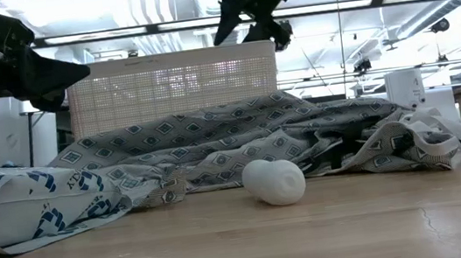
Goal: Pick & place medical supplies in basket/bin
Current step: Put the orange pill bottle into the white bin
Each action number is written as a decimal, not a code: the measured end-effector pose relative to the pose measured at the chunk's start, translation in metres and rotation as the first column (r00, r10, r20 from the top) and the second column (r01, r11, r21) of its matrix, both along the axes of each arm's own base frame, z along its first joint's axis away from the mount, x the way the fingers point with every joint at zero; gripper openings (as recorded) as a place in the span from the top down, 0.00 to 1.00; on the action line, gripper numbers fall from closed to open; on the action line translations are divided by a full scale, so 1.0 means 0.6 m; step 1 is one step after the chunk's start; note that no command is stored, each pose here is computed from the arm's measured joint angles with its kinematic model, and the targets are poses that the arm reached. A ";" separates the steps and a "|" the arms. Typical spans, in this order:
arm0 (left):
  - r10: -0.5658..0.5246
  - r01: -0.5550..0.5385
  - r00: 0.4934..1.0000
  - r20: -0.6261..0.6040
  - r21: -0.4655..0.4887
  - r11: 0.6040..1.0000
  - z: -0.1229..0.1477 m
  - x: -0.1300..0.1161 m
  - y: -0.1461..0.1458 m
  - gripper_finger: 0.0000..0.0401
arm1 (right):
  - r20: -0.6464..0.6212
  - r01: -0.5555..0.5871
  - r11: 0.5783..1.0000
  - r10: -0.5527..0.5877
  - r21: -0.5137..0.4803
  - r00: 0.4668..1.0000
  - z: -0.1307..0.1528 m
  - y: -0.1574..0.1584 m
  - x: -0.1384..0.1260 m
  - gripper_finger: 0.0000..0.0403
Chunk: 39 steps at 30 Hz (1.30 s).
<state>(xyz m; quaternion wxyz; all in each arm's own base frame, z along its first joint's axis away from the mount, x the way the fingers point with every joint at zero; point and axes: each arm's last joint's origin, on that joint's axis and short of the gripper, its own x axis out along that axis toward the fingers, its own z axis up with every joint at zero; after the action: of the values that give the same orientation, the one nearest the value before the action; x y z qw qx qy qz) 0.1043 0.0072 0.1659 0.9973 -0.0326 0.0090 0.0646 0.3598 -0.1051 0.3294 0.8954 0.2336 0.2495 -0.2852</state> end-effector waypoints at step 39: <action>0.000 0.000 1.000 -0.001 0.000 1.000 0.000 0.000 0.000 1.00 | -0.470 -0.589 0.779 0.611 0.216 0.637 -0.064 0.510 -0.145 0.27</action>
<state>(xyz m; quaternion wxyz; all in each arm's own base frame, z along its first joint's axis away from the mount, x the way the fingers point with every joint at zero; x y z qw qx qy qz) 0.1043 0.0072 0.1657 0.9973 -0.0324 0.0096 0.0646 0.2731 0.2011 0.2911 0.8328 0.0711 0.5487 -0.0181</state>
